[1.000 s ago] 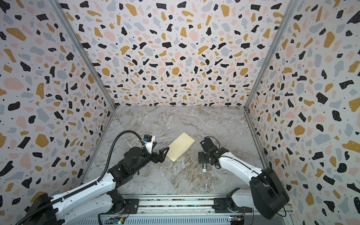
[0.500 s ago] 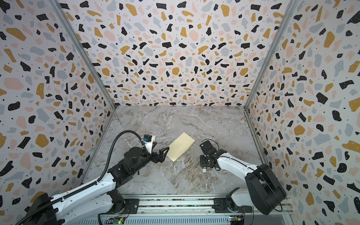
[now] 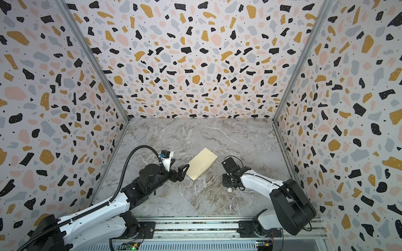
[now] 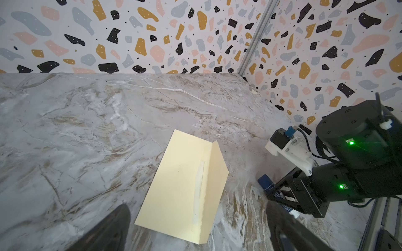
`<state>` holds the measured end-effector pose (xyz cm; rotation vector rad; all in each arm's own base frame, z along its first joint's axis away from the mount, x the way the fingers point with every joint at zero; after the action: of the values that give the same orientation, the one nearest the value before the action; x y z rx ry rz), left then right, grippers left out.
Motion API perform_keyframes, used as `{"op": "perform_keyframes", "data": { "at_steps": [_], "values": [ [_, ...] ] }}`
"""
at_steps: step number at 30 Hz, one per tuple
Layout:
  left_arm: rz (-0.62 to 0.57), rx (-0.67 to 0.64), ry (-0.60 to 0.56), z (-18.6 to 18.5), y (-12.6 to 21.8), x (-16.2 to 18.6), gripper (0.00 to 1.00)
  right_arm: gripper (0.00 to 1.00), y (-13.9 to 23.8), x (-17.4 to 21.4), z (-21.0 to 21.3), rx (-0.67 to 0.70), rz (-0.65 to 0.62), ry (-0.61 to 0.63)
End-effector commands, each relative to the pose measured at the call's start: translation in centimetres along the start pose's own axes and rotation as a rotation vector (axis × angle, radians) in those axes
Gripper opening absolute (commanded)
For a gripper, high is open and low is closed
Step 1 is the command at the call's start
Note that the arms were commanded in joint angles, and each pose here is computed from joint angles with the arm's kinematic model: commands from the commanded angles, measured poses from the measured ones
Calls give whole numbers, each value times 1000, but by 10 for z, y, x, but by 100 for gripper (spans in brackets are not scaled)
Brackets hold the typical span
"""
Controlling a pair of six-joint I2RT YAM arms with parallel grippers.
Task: Place the letter into the envelope and seal it
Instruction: 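Close the right gripper on the blue glue stick and lift it, then carry the glue stick toward the left gripper while the left gripper reaches to meet it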
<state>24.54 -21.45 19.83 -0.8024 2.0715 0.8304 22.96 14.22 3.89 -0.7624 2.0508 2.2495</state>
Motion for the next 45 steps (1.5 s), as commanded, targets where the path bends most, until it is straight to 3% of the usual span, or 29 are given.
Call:
{"op": "perform_keyframes", "data": {
  "at_steps": [1, 9, 17, 26, 34, 45],
  "values": [
    [-30, 31, 5, -7, 0, -6, 98, 21, -4, 9, -3, 22, 42, 17],
    [-42, 57, 5, -12, 2, -11, 98, 14, 21, -23, 9, -41, -82, 41],
    [-68, 233, 20, -44, 14, -24, 98, 8, 109, -91, 44, -276, -494, 118],
    [-92, 410, 27, -80, 30, -37, 93, 1, 198, -123, 64, -496, -891, 110],
    [-72, 467, 63, -108, 22, -26, 91, 0, 216, -128, 79, -659, -967, 55],
    [-25, 529, 154, -137, 5, -25, 79, 0, 210, -123, 90, -665, -967, 26]
  ]
}}
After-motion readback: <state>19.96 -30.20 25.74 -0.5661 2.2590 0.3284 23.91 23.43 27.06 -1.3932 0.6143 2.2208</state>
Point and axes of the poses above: each gripper's point midway between its finger pads, its own y axis back along the fingers, its own z axis along the line the jaws close on, x = y × z, the point moved 2 cm from there along y, back along the fingers, and after that the axes turned 15 degrees about y, right-handed, at the moved point
